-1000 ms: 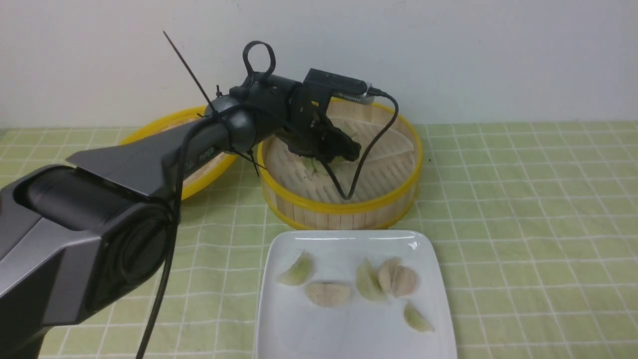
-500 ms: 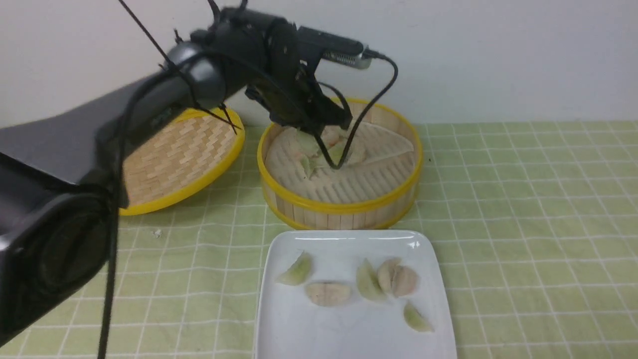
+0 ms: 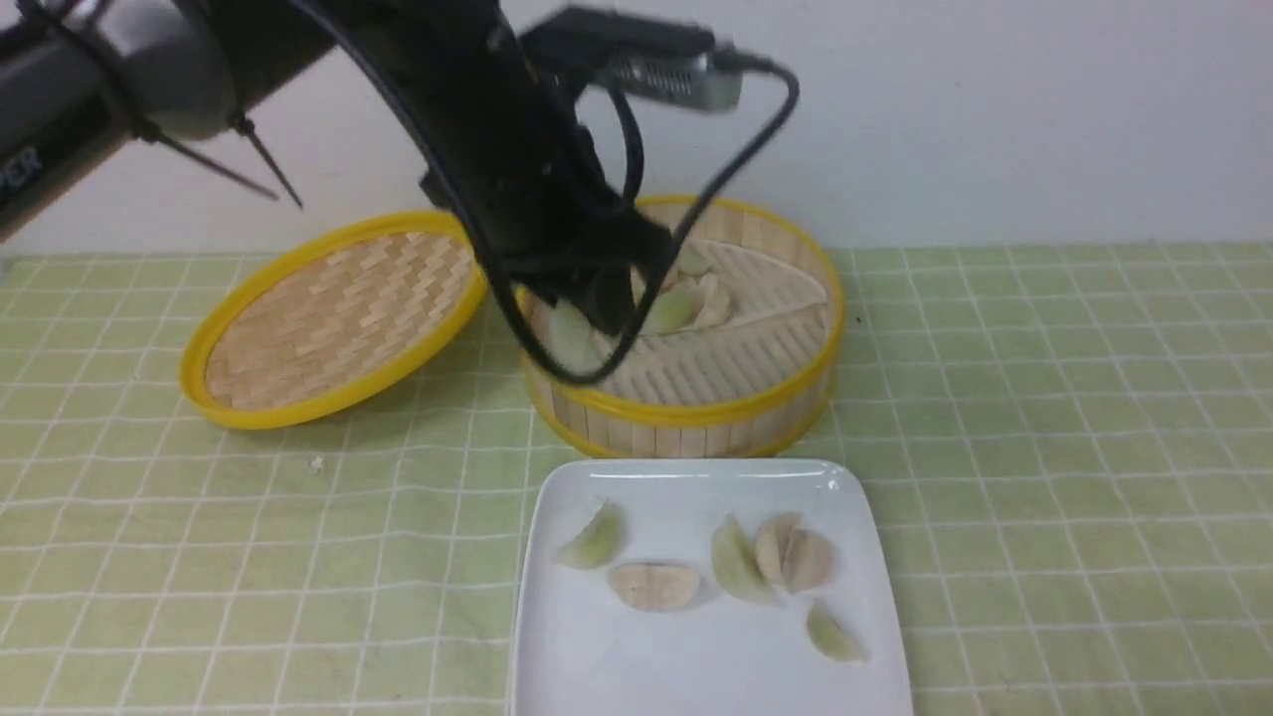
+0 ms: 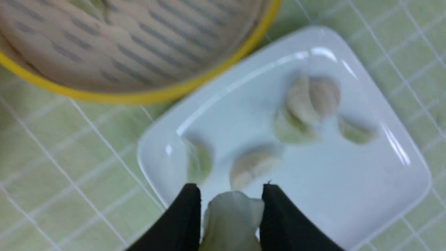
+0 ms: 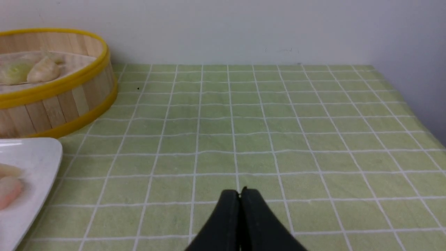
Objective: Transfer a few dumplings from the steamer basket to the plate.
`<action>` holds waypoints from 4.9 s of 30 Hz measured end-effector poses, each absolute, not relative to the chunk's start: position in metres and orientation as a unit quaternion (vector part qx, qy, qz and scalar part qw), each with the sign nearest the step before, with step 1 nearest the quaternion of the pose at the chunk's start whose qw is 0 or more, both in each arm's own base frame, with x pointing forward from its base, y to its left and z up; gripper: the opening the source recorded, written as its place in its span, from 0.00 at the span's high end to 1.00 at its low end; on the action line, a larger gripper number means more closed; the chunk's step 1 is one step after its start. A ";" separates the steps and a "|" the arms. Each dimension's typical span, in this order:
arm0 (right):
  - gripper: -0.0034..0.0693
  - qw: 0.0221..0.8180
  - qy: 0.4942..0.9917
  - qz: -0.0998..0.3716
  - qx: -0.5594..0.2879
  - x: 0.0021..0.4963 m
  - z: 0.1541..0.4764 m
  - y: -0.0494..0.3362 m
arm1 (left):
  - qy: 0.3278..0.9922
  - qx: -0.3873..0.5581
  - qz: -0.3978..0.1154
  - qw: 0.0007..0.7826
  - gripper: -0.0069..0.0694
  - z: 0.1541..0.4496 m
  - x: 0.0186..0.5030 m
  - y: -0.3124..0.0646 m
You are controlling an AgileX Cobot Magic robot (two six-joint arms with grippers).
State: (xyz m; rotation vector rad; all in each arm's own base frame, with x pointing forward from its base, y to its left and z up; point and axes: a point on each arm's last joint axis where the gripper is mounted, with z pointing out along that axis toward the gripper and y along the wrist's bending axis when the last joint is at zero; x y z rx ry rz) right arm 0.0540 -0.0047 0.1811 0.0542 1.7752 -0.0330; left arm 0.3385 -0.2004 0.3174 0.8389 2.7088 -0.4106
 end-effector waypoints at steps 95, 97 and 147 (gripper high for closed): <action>0.97 0.631 0.775 -0.014 0.024 0.054 0.181 -0.005 | 0.944 0.221 -0.056 0.239 0.75 0.307 0.419 -0.188; 0.97 0.631 0.775 -0.014 0.024 0.054 0.181 -0.005 | 0.944 0.238 -0.057 0.222 0.75 0.326 0.403 -0.183; 0.97 0.631 0.775 -0.014 0.024 0.054 0.181 -0.005 | 0.938 0.269 -0.116 0.186 0.88 0.355 0.272 -0.170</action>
